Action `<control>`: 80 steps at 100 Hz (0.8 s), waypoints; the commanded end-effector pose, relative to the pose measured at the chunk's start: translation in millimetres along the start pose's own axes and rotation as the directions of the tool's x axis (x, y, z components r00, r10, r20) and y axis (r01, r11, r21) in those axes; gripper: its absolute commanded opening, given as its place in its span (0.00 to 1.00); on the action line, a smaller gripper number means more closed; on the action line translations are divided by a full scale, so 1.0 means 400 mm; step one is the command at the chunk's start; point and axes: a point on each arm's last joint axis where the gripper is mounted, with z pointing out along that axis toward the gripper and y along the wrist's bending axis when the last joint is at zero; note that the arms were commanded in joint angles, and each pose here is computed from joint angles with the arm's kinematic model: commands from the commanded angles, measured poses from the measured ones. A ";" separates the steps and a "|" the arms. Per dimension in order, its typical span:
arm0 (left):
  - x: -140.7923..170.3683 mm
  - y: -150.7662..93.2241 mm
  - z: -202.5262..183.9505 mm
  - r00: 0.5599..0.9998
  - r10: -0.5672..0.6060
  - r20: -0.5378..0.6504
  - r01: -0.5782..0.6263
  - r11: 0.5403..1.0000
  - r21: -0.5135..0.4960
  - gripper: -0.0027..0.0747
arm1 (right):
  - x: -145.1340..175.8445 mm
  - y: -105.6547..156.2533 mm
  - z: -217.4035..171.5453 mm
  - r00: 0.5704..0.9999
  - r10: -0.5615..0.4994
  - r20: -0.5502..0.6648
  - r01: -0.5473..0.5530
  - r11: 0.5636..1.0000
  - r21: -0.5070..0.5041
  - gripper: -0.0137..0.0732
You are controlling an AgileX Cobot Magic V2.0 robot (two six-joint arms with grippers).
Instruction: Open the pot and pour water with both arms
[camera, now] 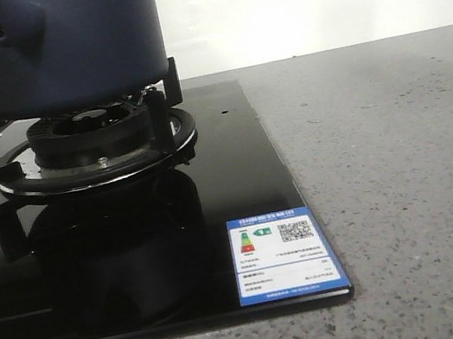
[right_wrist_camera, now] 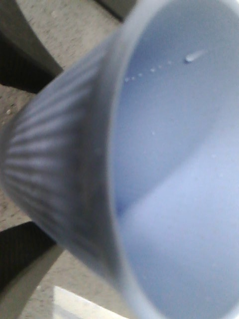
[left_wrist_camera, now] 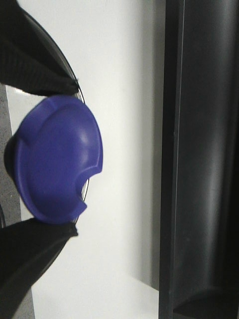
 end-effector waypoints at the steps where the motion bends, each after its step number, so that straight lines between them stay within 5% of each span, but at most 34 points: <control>1: -0.070 0.008 -0.019 0.986 -0.007 0.166 0.013 0.999 -0.034 0.51 | -0.022 0.002 0.011 0.997 -0.008 0.080 0.014 0.997 -0.071 0.52; 80: -0.070 0.008 -0.019 0.986 -0.007 0.166 0.013 0.999 -0.034 0.51 | 0.097 -0.007 0.136 0.994 -0.104 -0.039 0.095 0.976 -0.194 0.52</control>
